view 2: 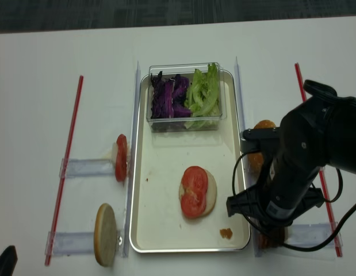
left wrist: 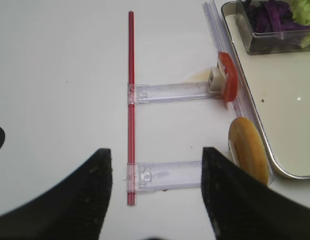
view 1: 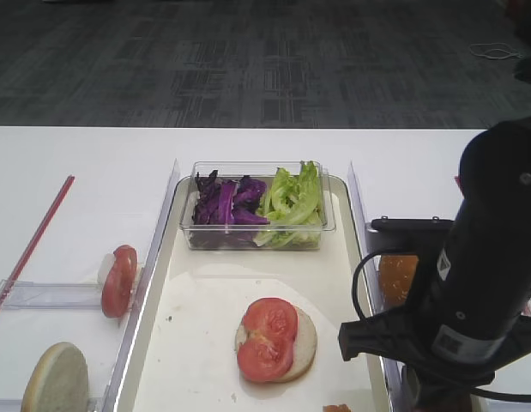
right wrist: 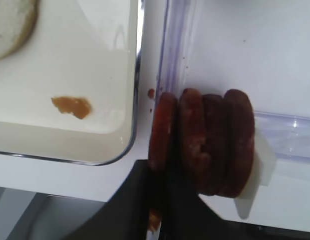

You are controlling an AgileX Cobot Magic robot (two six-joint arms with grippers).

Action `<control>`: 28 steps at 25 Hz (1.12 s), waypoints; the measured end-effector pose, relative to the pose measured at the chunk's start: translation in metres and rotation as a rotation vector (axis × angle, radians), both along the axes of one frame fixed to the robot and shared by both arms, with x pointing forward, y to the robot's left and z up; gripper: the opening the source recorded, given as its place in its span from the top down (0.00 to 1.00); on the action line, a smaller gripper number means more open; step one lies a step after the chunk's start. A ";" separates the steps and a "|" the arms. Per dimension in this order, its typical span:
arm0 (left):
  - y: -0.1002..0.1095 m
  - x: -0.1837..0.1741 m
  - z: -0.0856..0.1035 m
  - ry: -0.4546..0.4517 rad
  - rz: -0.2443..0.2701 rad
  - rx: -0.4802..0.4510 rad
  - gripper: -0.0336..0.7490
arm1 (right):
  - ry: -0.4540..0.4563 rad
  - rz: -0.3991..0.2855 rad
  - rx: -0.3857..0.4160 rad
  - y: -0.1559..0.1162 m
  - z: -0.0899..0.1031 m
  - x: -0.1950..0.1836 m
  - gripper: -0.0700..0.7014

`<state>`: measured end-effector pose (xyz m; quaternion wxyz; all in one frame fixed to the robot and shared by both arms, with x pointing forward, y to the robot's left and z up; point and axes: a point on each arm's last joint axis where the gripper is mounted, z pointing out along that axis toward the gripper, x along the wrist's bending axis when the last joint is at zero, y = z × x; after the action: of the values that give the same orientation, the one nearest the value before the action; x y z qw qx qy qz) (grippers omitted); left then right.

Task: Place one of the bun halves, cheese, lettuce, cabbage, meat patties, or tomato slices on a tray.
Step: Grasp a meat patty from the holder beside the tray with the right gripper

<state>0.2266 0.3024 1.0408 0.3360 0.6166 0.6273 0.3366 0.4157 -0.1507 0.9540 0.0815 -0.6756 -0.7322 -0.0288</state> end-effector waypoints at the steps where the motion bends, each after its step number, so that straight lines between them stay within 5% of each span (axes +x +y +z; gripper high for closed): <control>1: 0.000 0.000 0.000 0.000 0.000 0.000 0.43 | -0.006 -0.003 0.003 -0.001 0.002 -0.001 0.81; 28: 0.000 0.000 0.000 0.000 0.000 0.000 0.43 | -0.082 -0.007 0.075 -0.007 0.033 -0.012 0.82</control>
<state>0.2266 0.3024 1.0408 0.3360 0.6166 0.6273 0.3366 0.4038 -0.1580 0.9870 0.0769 -0.6729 -0.7309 -0.0842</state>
